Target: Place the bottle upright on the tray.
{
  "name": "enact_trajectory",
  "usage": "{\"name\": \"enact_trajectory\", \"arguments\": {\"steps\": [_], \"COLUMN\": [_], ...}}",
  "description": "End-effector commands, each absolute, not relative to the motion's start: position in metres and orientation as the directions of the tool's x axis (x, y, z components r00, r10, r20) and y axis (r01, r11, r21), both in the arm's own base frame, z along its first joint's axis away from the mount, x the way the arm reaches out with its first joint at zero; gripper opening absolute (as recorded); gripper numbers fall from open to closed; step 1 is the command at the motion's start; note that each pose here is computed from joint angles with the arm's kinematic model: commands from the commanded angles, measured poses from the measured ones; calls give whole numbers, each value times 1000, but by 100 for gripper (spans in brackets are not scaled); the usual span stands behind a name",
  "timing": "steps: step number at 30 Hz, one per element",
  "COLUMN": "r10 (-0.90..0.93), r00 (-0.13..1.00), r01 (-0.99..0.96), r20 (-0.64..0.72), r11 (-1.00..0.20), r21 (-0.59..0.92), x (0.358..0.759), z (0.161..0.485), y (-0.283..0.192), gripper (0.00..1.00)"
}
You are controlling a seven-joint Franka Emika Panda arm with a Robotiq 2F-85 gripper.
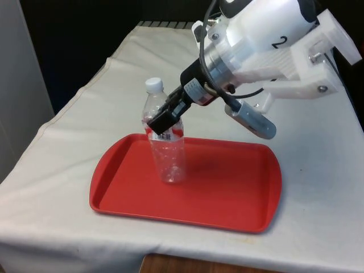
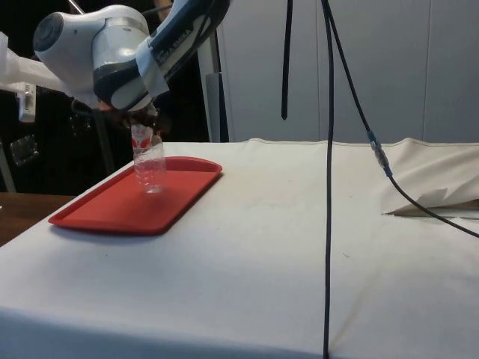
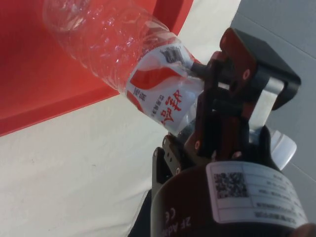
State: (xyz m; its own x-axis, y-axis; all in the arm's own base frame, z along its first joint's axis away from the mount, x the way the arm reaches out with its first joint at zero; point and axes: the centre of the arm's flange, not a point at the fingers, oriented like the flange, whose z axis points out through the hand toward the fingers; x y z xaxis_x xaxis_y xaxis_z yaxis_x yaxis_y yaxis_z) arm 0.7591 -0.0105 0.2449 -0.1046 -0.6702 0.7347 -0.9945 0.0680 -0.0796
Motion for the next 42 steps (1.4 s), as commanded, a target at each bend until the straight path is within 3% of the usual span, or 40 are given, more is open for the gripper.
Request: {"name": "enact_trajectory", "arguments": {"steps": [1,42], "r10": [-667,-615], "r00": [-104,-87], "r01": [-995,-996], "r20": [737,784], "r11": [68,62], "r21": [-79,-61], "x": [759,759], "z": [243,240], "y": [-10,8], "gripper": [12,12]}}
